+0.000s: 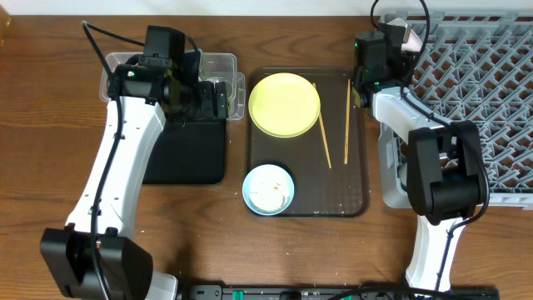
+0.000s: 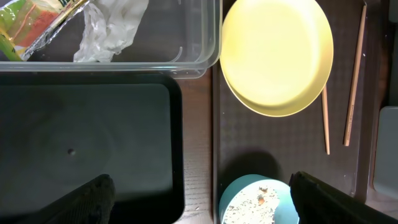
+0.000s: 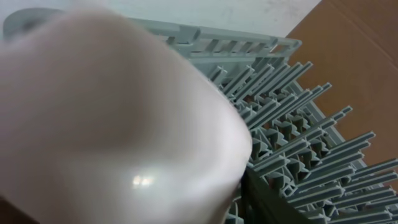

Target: Sort waste into correct bins and load items into the dishwasher rack

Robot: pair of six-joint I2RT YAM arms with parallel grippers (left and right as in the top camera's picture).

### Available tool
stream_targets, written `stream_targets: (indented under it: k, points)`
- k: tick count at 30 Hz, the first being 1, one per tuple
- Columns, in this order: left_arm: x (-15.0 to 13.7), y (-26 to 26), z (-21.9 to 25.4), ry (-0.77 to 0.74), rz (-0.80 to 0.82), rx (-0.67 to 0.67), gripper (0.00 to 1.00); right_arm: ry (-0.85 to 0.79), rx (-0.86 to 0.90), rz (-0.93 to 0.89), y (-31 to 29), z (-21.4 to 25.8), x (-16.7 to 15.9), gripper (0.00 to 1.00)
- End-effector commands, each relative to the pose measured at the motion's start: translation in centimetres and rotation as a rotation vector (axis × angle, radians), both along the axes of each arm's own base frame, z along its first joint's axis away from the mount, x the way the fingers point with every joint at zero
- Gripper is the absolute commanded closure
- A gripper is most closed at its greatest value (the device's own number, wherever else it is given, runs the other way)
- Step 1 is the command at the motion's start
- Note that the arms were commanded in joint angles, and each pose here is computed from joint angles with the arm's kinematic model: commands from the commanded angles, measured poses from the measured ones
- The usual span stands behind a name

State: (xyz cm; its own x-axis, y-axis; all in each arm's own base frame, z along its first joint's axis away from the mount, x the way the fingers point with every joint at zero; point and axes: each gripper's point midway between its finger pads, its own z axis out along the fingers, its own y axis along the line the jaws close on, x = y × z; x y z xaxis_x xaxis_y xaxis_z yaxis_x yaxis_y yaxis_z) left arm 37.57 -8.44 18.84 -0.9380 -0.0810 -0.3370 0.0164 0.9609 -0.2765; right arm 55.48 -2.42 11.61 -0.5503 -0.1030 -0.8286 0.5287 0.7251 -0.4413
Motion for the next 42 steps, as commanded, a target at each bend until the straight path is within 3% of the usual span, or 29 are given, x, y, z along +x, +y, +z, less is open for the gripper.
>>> stream_targets:
  k: [1, 6, 9, 15, 23, 31, 38, 42]
  points:
    - [0.2, 0.3, 0.3, -0.009, 0.006, 0.009, 0.08, -0.041, 0.031, -0.009, -0.3, 1.0, 0.2, 0.49]
    - [0.2, 0.3, 0.3, -0.009, 0.006, 0.008, 0.08, -0.073, 0.066, -0.021, -0.2, 1.0, 0.2, 0.12]
    - [0.2, 0.3, 0.3, -0.009, 0.006, 0.009, 0.08, -0.073, 0.081, -0.001, 0.2, 1.0, 0.4, 0.01]
    - [0.2, 0.3, 0.3, -0.009, 0.006, 0.009, 0.08, -0.102, 0.137, 0.084, 2.0, 2.8, 1.0, 0.01]
    - [0.2, 0.3, 0.3, -0.009, 0.006, 0.009, 0.08, -0.141, 0.277, 0.325, 7.6, 9.1, 0.3, 0.01]
    - [0.2, 0.3, 0.3, -0.009, 0.006, 0.009, 0.08, 0.043, 0.575, 0.685, 16.6, 11.1, -5.2, 0.01]
    - [0.5, 0.2, 0.4, -0.021, 0.006, 0.007, 0.08, 0.253, 0.777, 0.784, 19.8, 9.3, -10.2, 0.01]
    - [0.5, 0.2, 0.4, -0.023, 0.006, 0.007, 0.08, 0.245, 0.790, 0.760, 17.7, 11.4, -11.8, 0.01]
